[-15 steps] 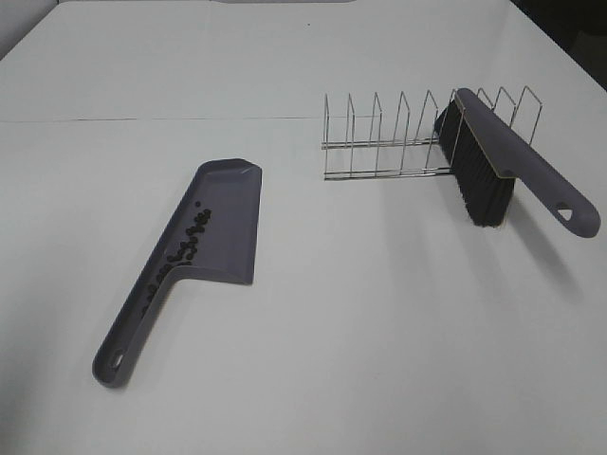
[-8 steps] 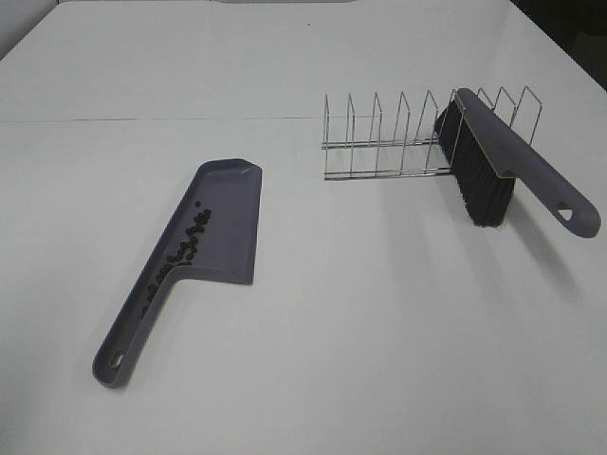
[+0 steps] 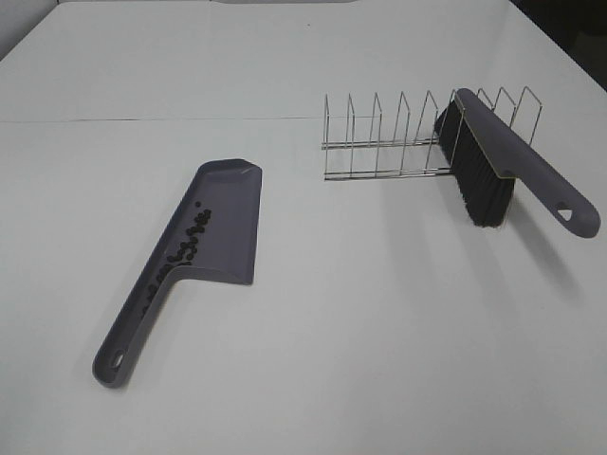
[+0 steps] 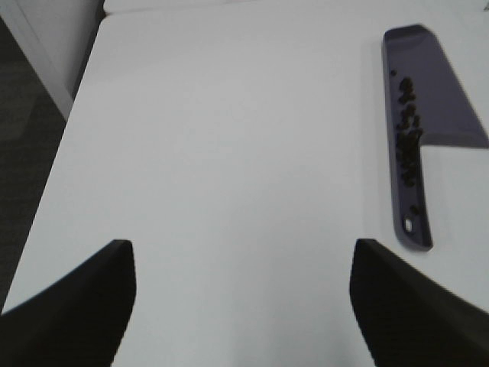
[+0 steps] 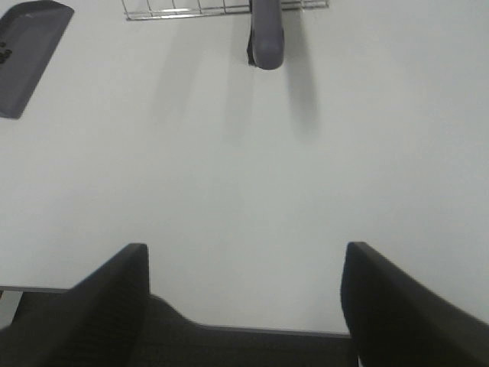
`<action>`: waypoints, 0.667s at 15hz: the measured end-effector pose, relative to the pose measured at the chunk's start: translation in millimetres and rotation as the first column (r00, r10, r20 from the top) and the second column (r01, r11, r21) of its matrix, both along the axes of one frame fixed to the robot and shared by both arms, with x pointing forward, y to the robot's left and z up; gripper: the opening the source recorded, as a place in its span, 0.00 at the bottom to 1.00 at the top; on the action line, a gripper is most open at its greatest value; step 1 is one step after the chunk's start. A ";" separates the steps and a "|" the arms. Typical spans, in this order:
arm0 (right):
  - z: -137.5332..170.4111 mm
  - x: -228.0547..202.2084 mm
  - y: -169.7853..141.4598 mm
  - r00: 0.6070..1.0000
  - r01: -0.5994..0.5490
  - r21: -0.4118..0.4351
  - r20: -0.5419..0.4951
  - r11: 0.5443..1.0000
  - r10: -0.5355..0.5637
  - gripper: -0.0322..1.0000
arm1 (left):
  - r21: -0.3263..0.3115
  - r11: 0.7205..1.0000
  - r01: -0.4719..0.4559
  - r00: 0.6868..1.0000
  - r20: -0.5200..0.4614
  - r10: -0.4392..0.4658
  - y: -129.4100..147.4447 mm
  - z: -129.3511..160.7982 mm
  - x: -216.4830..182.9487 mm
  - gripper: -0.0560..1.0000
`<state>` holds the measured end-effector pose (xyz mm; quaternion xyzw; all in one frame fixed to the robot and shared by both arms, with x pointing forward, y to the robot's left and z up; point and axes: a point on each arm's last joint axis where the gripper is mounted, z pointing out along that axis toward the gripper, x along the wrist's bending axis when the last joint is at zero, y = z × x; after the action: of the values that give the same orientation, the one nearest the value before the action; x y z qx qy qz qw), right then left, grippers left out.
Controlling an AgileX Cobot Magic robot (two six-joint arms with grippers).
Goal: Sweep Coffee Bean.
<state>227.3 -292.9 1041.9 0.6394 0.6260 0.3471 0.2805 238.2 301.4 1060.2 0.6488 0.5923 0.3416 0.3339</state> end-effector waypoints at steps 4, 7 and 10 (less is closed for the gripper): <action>-2.6 -1.9 2.5 0.998 -0.053 -0.025 0.022 0.998 0.053 0.62 | -0.046 0.998 0.031 0.995 0.096 -0.026 -4.0 -4.7 -8.2 0.71; -3.9 3.4 2.4 0.997 -0.055 -0.034 0.060 0.998 0.057 0.62 | -0.046 0.998 0.031 0.995 0.099 -0.026 -4.0 -4.6 -8.5 0.71; -3.4 4.8 1.3 0.996 -0.041 -0.037 0.075 0.998 0.043 0.61 | -0.046 0.998 0.031 0.995 0.101 -0.026 -4.0 -4.5 -8.4 0.71</action>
<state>232.0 -291.7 1038.5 0.6073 0.6344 0.3657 0.3082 229.8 297.5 1055.7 0.6312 0.5734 0.3548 0.3834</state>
